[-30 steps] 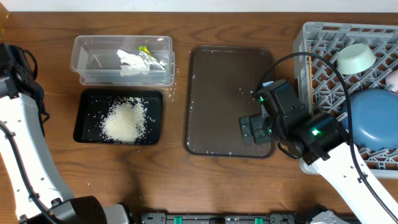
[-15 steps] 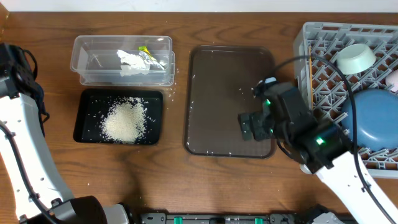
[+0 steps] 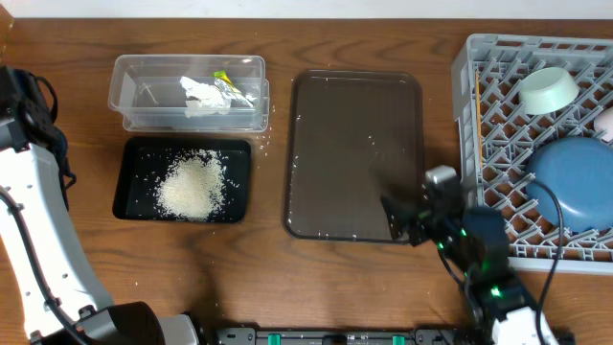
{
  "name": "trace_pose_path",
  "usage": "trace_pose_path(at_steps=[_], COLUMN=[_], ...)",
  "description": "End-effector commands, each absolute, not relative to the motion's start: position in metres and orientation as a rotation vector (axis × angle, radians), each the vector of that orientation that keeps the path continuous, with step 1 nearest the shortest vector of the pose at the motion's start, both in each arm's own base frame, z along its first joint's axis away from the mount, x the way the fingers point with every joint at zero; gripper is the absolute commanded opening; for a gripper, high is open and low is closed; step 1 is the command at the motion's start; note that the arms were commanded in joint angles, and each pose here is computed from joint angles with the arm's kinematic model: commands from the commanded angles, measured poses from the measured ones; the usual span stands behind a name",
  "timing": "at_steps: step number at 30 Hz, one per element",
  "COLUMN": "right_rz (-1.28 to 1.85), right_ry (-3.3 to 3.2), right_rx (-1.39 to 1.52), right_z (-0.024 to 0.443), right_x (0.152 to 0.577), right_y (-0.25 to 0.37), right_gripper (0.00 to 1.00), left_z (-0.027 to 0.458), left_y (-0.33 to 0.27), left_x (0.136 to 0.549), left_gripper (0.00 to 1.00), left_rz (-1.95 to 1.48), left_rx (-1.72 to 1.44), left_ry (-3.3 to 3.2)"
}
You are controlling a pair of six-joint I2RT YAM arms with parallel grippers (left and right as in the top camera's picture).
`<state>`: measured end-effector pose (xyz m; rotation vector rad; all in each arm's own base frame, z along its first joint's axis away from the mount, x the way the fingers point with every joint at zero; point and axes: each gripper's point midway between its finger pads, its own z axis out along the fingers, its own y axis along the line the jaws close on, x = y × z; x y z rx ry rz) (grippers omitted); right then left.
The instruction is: Sort waste into correct bins and load items into the dishwasher rack
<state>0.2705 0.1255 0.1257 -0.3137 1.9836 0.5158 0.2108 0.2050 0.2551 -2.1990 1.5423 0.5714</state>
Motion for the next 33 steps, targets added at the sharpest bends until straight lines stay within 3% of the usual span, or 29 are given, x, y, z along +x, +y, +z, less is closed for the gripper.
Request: trace_pose_path(at_steps=[1, 18, 33], right_rz=[0.558, 0.425, 0.269], right_ry=[1.899, 1.847, 1.616], right_rx=[-0.334, -0.173, -0.189], right_z=[0.123, 0.113, 0.163], right_x=[0.257, 0.24, 0.239], right_y=[0.12, 0.071, 0.049], right_gripper=[0.99, 0.99, 0.99], left_z=[0.258, 0.258, 0.258], left_y=[0.206, 0.206, 0.206], left_x=[0.207, 0.207, 0.207], left_gripper=[0.92, 0.92, 0.92], left_rz=[0.576, 0.576, 0.576], left_rx=[-2.208, -2.208, -2.208], left_ry=[1.513, 1.513, 1.513])
